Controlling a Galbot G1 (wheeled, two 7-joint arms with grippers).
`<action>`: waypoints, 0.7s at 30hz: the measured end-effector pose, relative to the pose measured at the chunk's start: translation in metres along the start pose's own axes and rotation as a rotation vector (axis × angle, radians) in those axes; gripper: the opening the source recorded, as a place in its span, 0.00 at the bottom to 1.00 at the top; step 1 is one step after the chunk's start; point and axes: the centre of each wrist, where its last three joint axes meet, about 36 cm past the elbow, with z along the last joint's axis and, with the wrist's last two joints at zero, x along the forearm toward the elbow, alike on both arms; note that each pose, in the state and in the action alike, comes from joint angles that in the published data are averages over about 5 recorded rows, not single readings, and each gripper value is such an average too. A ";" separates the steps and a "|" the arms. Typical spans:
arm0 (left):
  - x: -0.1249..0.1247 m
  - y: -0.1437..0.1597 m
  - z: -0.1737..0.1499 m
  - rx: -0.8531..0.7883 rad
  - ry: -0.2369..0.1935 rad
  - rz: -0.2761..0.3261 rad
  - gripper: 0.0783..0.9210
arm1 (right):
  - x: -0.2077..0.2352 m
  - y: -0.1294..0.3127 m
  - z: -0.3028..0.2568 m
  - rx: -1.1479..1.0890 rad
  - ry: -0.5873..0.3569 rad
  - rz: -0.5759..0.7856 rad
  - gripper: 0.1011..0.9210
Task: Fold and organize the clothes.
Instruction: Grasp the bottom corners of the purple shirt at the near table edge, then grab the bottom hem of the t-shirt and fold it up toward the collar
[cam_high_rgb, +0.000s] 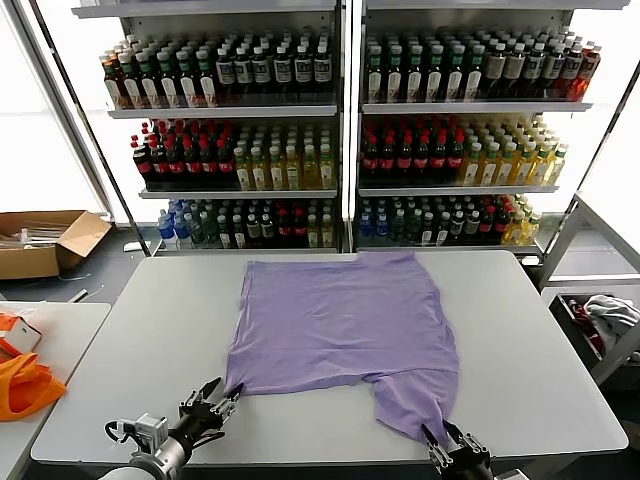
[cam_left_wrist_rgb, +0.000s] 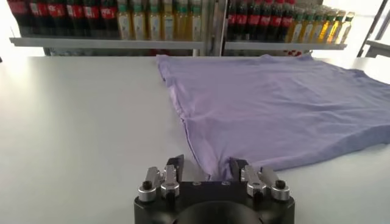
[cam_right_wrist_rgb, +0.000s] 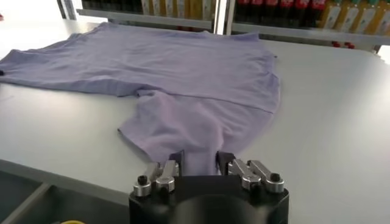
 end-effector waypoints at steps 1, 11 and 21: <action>0.000 -0.002 0.000 0.000 -0.001 0.004 0.33 | 0.000 0.001 0.000 -0.002 -0.002 -0.002 0.10; 0.003 -0.010 -0.005 0.004 -0.035 0.000 0.02 | 0.009 -0.005 -0.001 -0.003 -0.077 -0.055 0.01; 0.022 -0.017 -0.016 0.016 -0.090 -0.019 0.01 | 0.033 -0.011 -0.008 -0.004 -0.162 -0.111 0.01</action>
